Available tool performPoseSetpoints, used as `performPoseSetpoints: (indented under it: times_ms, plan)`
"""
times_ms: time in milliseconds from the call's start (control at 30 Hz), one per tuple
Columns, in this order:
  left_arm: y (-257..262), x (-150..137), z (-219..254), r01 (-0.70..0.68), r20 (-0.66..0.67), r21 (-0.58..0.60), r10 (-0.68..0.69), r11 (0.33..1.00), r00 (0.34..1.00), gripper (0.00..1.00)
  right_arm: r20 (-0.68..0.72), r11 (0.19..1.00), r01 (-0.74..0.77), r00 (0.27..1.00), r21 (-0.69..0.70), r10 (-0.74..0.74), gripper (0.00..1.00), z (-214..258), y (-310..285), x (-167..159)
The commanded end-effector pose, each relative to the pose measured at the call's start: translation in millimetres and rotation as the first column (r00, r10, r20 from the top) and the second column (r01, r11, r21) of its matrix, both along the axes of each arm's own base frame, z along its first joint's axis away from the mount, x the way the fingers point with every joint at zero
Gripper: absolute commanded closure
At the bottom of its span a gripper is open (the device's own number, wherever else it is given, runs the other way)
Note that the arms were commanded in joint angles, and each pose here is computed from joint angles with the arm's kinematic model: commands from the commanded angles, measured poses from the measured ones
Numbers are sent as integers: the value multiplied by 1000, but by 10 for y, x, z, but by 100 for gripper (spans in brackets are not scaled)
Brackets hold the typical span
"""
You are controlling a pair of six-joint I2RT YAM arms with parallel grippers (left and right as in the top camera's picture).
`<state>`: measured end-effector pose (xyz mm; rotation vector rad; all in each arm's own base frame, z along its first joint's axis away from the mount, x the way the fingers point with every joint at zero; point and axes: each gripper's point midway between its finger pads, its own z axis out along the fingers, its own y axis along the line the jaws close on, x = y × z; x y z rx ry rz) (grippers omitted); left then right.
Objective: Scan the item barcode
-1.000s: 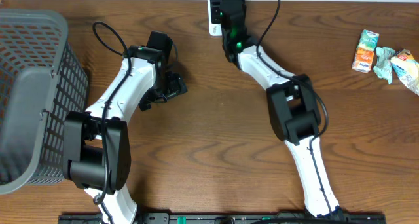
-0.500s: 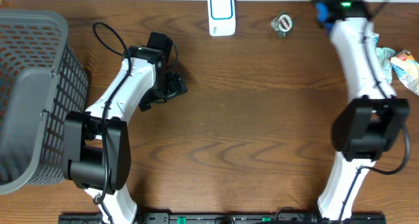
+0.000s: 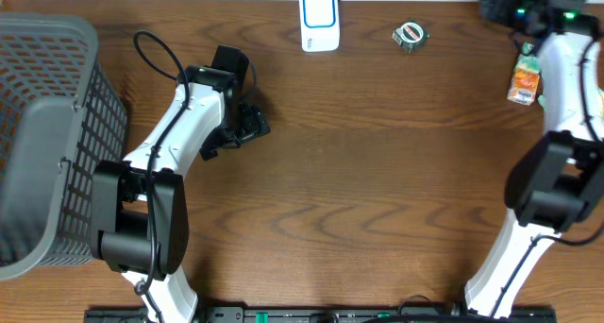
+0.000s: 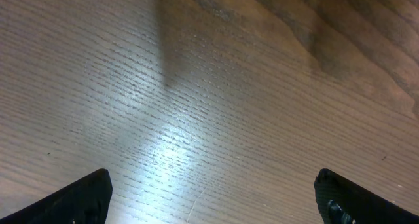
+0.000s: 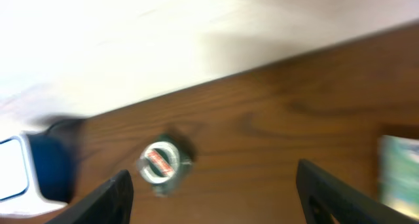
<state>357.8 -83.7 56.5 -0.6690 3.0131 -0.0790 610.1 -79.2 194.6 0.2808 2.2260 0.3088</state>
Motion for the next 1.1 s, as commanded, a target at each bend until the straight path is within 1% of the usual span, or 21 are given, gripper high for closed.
performPoseSetpoints:
  times_ms: [0, 100, 167, 233, 267, 333, 367, 433, 500, 600, 633, 700, 767, 833, 933, 967, 1000, 1033, 1067]
  plan:
    - [34, -27, -25, 7, -10, 16, -7, 1000, 1000, 2, 1, 993, -113, 994, 17, 113, 46, -393, 589, 234]
    - [34, -27, -25, 7, -10, 16, -7, 1000, 1000, 3, 54, 987, -159, 986, 14, 158, 66, -583, 908, 437]
    - [34, -27, -25, 7, -10, 16, -7, 1000, 1000, 2, 109, 983, -180, 979, 44, 174, 75, -764, 1214, 613]
    - [34, -27, -25, 7, -10, 16, -7, 1000, 1000, 2, 145, 980, -186, 974, 75, 174, 78, -898, 1402, 713]
    - [34, -27, -25, 7, -10, 16, -7, 1000, 1000, 2, 160, 978, -189, 972, 87, 174, 84, -956, 1479, 751]
    - [34, -27, -25, 7, -10, 16, -7, 1000, 1000, 2, 177, 979, -181, 971, 94, 162, 90, -1111, 1594, 812]
    - [34, -27, -25, 7, -10, 16, -7, 1000, 1000, 2, 180, 986, -148, 975, 82, 131, 97, -1285, 1664, 857]
    - [34, -27, -25, 7, -10, 16, -7, 1000, 1000, 2, 167, 994, -101, 982, 48, 92, 98, -1457, 1672, 876]
    - [34, -27, -25, 7, -10, 16, -7, 1000, 1000, 2, 145, 999, -23, 989, -26, 27, 99, -1694, 1638, 877]
    - [34, -27, -25, 7, -10, 16, -7, 1000, 1000, 2, 137, 996, 17, 991, -86, -5, 99, -1742, 1547, 871]
    - [34, -27, -25, 7, -10, 16, -7, 1000, 1000, 2, 136, 990, 68, 989, -125, -51, 99, -1752, 1434, 870]
    - [34, -27, -25, 7, -10, 16, -7, 1000, 1000, 2, 131, 982, 98, 988, -162, -77, 99, -1762, 1327, 862]
    - [34, -27, -25, 7, -10, 16, -7, 1000, 1000, 2, 122, 967, 126, 987, -220, -101, 99, -1763, 1158, 845]
    - [34, -27, -25, 7, -10, 16, -7, 1000, 1000, 2, 115, 945, 182, 981, -272, -155, 99, -1727, 974, 813]
    - [34, -27, -25, 7, -10, 16, -7, 1000, 1000, 2, 138, 852, 348, 937, -390, -320, 99, -1498, 548, 691]
    - [34, -27, -25, 7, -10, 16, -7, 1000, 1000, 2, 162, 803, 414, 910, -428, -382, 99, -1377, 408, 632]
    - [34, -27, -25, 7, -10, 16, -7, 1000, 1000, 2, 179, 770, 453, 890, -449, -419, 99, -1298, 321, 591]
    - [34, -27, -25, 7, -10, 16, -7, 1000, 1000, 2, 203, 710, 502, 861, -494, -467, 99, -1147, 173, 511]
    - [34, -27, -25, 7, -10, 16, -7, 1000, 1000, 2, 209, 688, 509, 855, -517, -476, 99, -1083, 108, 485]
